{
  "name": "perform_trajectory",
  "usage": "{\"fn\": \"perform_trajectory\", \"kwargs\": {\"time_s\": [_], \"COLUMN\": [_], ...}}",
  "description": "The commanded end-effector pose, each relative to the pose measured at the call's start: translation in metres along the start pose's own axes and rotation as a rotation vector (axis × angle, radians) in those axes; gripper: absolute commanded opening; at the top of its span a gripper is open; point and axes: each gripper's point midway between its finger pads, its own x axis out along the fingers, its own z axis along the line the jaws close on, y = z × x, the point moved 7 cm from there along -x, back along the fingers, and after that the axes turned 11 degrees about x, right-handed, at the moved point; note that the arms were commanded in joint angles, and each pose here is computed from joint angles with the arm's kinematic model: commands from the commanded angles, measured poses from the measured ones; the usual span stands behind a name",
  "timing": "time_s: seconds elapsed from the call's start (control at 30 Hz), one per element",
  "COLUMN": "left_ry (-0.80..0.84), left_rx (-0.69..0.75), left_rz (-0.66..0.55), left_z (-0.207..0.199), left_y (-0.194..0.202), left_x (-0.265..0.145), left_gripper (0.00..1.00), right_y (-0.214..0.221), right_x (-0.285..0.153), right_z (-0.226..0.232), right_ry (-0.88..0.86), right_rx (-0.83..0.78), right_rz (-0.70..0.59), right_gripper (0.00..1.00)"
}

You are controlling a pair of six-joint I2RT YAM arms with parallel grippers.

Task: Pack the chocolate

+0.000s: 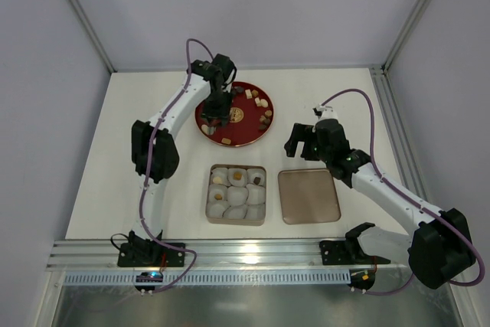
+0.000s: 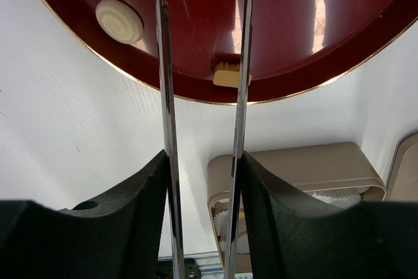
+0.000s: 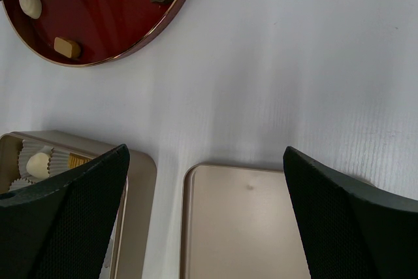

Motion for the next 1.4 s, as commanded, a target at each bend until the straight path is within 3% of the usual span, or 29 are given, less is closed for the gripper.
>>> {"fn": "perform_trajectory", "kwargs": {"time_s": [0.0, 0.23, 1.37], "left_ry": [-0.004, 0.009, -0.003], "left_rx": [0.020, 0.025, 0.028], "left_rz": [-0.043, -0.034, -0.031], "left_z": [0.001, -0.002, -0.003], "left_y": [0.001, 0.006, 0.007], "left_x": [-0.022, -0.024, -0.026], "left_gripper": [0.45, 0.41, 0.40], "right_y": [-0.009, -0.007, -0.006], "right_x": [-0.002, -0.002, -0.006], "right_z": [0.008, 0.007, 0.005], "right_ry": [-0.031, -0.029, -0.030], "right_rx": [0.001, 0.006, 0.009], "right_rz": [-0.045, -0.040, -0.045], "right_gripper": [1.00, 1.00, 1.00]}}
